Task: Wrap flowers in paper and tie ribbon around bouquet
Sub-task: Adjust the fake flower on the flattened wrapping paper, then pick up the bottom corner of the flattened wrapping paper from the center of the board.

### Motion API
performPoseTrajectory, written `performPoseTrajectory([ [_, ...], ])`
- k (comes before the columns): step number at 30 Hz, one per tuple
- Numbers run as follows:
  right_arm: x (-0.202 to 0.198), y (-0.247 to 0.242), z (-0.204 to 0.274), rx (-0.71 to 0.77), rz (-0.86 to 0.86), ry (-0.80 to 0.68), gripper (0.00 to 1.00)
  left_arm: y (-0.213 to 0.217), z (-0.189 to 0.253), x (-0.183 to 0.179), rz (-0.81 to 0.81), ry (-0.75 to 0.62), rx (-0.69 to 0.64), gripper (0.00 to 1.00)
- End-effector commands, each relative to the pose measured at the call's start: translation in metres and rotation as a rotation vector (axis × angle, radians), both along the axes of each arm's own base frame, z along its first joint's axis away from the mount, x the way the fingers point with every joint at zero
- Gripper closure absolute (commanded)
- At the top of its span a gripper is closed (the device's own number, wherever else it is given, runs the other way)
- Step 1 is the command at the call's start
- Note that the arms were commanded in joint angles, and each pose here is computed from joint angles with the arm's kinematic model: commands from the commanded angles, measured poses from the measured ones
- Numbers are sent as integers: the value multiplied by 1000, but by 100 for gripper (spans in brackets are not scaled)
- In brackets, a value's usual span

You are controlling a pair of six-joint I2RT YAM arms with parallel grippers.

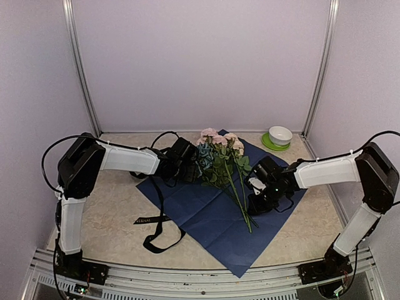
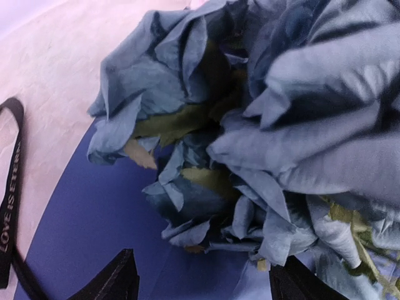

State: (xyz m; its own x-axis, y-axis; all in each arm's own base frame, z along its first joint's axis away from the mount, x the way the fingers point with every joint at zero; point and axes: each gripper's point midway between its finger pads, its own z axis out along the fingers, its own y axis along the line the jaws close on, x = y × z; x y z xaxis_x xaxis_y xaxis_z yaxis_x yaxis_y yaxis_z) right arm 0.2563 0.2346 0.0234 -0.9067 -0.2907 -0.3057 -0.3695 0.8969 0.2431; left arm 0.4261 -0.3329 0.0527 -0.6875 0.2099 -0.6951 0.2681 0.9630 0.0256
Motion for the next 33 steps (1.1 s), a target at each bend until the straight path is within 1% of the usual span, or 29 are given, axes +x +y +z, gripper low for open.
performPoseTrajectory([
  [1,-12,20,-3,40,42,23,87,-18,10,17,-23,-60,-29,30],
  [8,-21,42,11,123,110,24,86,-34,5,14,-72,-67,-61,30],
  [10,-23,43,13,120,117,26,87,-32,9,17,-58,-83,-55,30],
  [12,-24,41,19,116,117,22,87,-23,21,22,-30,-108,-46,29],
  [14,-27,36,29,109,108,13,85,-12,39,28,-9,-130,-55,22],
  [16,-30,25,34,75,84,14,81,-1,61,27,5,-168,-45,11],
  [19,-40,12,34,41,39,52,78,12,90,9,-6,-219,1,7],
  [21,-49,10,35,53,54,75,77,9,106,-20,-75,-253,45,5],
  [22,-51,10,36,55,58,76,76,3,113,-42,-143,-268,71,5],
  [24,-50,9,38,53,67,67,75,-27,109,-97,-379,-254,144,4],
  [26,-47,11,38,46,83,60,74,-61,101,-165,-632,-230,162,5],
  [28,-44,12,36,35,103,62,74,-85,93,-234,-874,-217,134,7],
  [29,-43,13,36,35,103,61,74,-88,90,-259,-955,-216,126,7],
  [30,-42,15,37,41,105,58,74,-89,85,-281,-1033,-202,105,7],
  [33,-44,17,38,65,113,55,73,-76,58,-323,-1226,-134,69,6],
])
